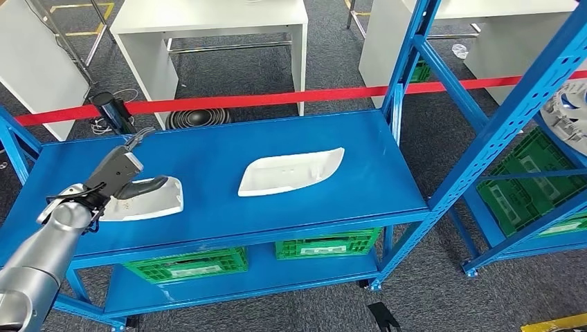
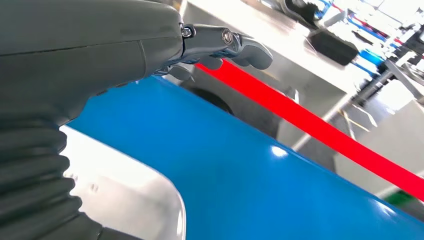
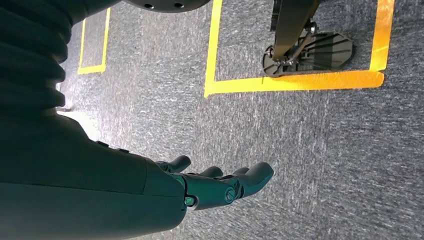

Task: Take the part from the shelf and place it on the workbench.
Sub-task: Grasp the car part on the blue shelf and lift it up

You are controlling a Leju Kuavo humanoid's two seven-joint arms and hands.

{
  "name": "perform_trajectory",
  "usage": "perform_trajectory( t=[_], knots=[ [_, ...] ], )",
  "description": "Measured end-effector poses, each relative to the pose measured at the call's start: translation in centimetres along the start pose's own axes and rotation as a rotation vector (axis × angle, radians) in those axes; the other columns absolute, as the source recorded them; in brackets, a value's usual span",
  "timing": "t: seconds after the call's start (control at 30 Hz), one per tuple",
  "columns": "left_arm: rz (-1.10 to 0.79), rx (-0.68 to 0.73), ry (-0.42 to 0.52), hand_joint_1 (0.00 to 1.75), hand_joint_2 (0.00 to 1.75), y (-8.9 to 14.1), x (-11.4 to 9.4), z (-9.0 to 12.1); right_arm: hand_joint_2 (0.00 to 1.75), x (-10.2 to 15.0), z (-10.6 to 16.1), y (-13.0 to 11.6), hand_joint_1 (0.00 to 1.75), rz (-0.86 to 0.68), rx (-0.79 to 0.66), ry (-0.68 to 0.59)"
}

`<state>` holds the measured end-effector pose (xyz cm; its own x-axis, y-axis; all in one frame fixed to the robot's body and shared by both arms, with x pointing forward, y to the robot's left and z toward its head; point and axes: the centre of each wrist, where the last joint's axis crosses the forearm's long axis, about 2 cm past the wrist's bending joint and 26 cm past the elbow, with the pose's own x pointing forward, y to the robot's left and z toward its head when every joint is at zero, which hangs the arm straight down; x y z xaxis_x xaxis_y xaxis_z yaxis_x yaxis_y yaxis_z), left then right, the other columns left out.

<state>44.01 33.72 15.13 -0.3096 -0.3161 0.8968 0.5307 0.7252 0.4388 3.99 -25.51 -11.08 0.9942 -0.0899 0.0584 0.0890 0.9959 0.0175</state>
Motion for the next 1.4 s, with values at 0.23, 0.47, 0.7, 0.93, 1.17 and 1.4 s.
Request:
perform_trajectory(
  t=[0.23,0.47,0.7,0.93,1.17,1.4],
  knots=[
    [0.259,0.005,-0.141,0.00,1.75,-0.1,-0.7,2.2,1.75,-0.1,0.0,-0.1,0.00,-0.014,0.008,0.000],
    [0.285,-0.040,-0.196,0.00,1.75,0.2,-0.9,4.3,1.75,-0.2,0.0,-0.1,0.00,-0.030,0.010,-0.007],
    [0.225,-0.072,-0.119,0.00,1.75,-0.5,-2.4,6.6,1.75,-0.2,0.0,-0.2,0.00,-0.038,0.012,-0.003],
    [0.200,-0.083,-0.096,0.00,1.75,-0.5,-2.6,7.1,1.75,-0.2,0.0,-0.2,0.00,-0.038,0.012,-0.003],
    [0.020,-0.112,0.014,0.00,1.75,-1.6,-3.5,7.3,1.75,-0.1,0.0,-0.2,0.00,-0.029,0.010,0.000],
    [-0.125,-0.131,0.070,0.00,1.75,-2.7,-3.7,6.6,1.75,-0.1,0.0,-0.3,0.00,-0.039,0.007,0.006]
  ],
)
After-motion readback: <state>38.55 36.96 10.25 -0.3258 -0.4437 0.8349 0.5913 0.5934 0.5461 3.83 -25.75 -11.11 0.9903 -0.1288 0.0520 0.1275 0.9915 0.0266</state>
